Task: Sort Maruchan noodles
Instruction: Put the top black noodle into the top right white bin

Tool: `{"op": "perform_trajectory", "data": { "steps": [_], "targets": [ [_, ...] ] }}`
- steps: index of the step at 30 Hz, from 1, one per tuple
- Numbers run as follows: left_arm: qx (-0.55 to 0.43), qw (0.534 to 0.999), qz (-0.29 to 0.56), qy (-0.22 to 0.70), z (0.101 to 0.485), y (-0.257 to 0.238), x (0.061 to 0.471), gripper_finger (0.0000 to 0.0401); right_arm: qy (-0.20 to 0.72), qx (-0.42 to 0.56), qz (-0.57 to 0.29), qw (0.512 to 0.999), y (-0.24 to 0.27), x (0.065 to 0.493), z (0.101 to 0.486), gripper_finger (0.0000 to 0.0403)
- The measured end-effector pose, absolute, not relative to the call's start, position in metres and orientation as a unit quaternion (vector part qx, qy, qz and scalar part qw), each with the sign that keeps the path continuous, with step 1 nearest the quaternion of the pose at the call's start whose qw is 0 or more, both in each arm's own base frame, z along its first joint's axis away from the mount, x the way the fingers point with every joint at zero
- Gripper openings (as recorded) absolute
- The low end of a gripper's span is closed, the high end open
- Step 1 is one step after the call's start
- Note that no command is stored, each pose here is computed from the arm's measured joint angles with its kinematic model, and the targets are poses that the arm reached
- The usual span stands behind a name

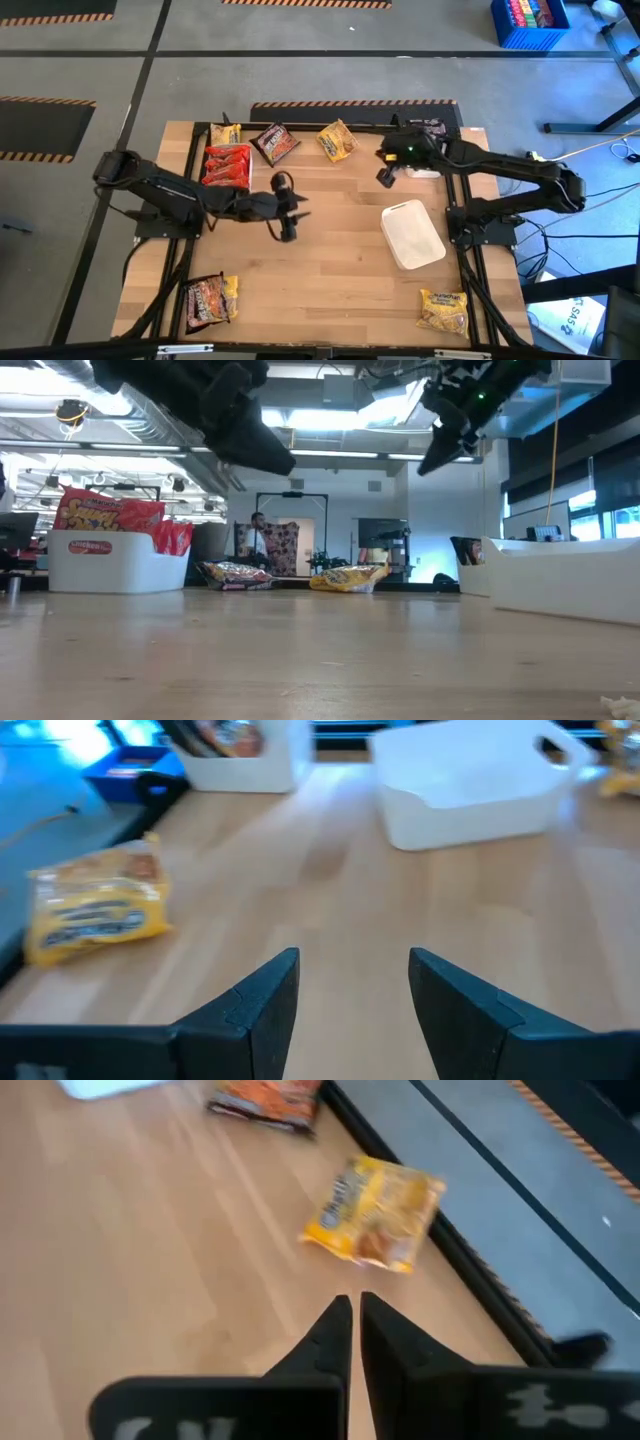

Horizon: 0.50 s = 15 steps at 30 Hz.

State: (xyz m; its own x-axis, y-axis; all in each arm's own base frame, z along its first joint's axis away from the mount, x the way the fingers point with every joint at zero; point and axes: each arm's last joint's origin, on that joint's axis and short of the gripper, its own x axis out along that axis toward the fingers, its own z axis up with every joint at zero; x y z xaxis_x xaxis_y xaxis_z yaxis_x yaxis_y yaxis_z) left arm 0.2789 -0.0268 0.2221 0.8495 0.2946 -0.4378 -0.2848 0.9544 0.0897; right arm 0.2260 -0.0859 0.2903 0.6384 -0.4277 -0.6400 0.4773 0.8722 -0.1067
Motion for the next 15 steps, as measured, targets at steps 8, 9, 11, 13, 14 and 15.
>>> {"op": "perform_trajectory", "data": {
  "steps": [8,9,11,13,14,15],
  "targets": [
    [0.010,0.940,0.221,0.259,0.232,0.020,0.271,0.0205,0.332,0.012,-0.221,0.917,-0.082,0.260,0.273,0.0110],
    [0.002,0.932,0.232,0.277,0.234,0.028,0.270,0.0211,0.332,0.012,-0.220,0.917,-0.083,0.264,0.270,0.0130],
    [-0.004,0.918,0.255,0.303,0.243,0.046,0.271,0.0224,0.327,0.007,-0.206,0.922,-0.086,0.273,0.264,0.0169],
    [-0.012,0.904,0.276,0.327,0.251,0.062,0.272,0.0236,0.331,0.001,-0.178,0.927,-0.086,0.280,0.257,0.0203],
    [-0.014,0.896,0.288,0.338,0.257,0.071,0.271,0.0242,0.331,-0.004,-0.161,0.930,-0.087,0.284,0.254,0.0217],
    [-0.015,0.891,0.299,0.340,0.264,0.080,0.270,0.0248,0.329,-0.010,-0.143,0.934,-0.087,0.288,0.251,0.0230]
  ]
}}
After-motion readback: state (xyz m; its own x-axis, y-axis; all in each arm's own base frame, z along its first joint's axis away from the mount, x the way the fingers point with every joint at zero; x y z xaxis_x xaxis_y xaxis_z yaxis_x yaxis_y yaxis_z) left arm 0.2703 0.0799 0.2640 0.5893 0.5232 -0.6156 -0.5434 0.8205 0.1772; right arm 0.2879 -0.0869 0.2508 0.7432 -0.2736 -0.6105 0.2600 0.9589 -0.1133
